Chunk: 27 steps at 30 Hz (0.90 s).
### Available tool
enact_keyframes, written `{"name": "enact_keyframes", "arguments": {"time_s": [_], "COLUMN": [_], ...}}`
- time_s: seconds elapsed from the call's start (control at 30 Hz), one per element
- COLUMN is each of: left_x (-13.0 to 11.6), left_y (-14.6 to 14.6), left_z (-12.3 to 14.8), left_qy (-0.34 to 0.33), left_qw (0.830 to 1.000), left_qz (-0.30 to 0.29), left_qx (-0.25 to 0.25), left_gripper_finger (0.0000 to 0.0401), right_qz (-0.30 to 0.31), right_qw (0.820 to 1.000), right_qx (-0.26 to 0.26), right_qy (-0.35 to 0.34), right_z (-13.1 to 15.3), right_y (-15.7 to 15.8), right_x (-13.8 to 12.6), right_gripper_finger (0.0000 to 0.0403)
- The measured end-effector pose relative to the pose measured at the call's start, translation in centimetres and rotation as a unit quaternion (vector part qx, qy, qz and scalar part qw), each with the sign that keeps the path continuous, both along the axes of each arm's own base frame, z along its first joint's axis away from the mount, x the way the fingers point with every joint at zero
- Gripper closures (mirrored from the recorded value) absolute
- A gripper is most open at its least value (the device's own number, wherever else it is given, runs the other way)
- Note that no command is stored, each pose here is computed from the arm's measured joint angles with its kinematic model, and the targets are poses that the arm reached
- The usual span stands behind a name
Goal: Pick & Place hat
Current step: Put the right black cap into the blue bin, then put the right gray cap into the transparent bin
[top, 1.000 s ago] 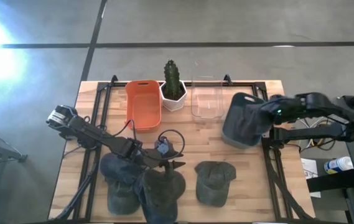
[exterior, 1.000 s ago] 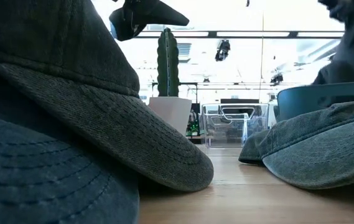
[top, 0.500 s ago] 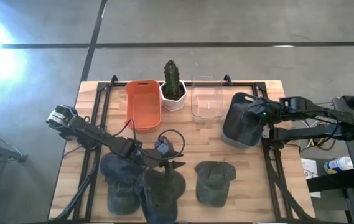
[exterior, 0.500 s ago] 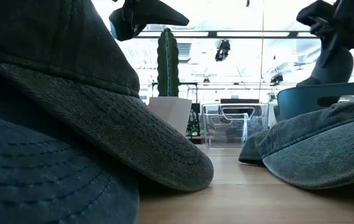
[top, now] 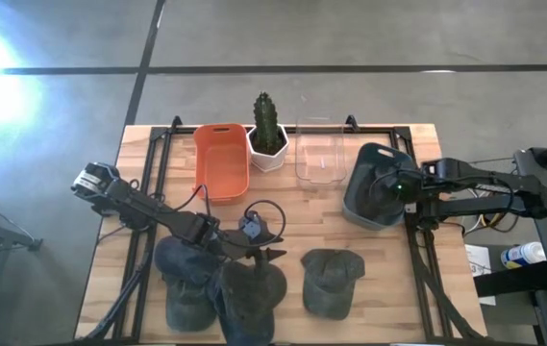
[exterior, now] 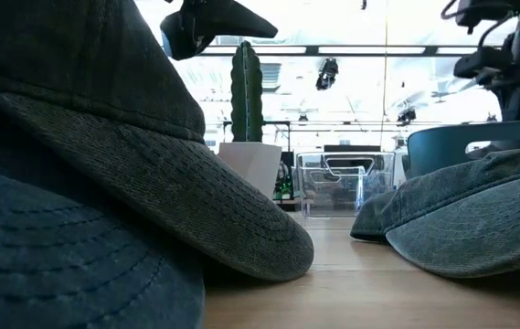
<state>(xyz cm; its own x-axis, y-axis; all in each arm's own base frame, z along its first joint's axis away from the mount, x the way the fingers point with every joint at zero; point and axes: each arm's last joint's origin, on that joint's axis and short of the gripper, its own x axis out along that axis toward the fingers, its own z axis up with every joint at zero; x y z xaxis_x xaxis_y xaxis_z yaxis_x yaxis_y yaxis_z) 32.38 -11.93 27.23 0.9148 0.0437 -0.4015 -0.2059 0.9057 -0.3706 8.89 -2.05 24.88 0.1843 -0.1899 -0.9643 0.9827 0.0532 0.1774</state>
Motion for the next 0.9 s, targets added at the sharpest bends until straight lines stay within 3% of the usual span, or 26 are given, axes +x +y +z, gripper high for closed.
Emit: {"name": "enact_keyframes", "arguments": {"time_s": [0.2,0.43,0.63,0.77,0.9], "left_x": [0.0,0.0,0.1,0.4,1.0], "left_y": [0.0,0.0,0.0,0.0,0.2], "left_z": [0.0,0.0,-0.1,-0.5,-1.0], "left_qy": [0.0,0.0,0.0,0.007,0.008], "left_qw": [1.0,1.0,1.0,1.0,0.999], "left_qz": [0.001,0.002,0.006,0.001,-0.029], "left_qx": [-0.002,-0.005,-0.025,-0.024,-0.019], "left_gripper_finger": [0.0227,0.0227,0.0227,0.0227,0.0227], "right_qz": [0.014,0.026,0.049,0.08,0.125], "right_qw": [1.0,0.999,0.999,0.996,0.983], "right_qx": [-0.003,0.002,-0.011,0.02,0.087], "right_qy": [0.002,0.044,-0.014,-0.046,-0.098], "right_z": [0.5,2.8,6.3,8.2,9.3], "right_y": [0.0,0.3,0.4,0.7,1.6], "right_x": [-0.1,-1.7,-1.8,-1.1,0.9], "right_gripper_finger": [0.026,0.0205,0.0182,0.0181,0.0181]}}
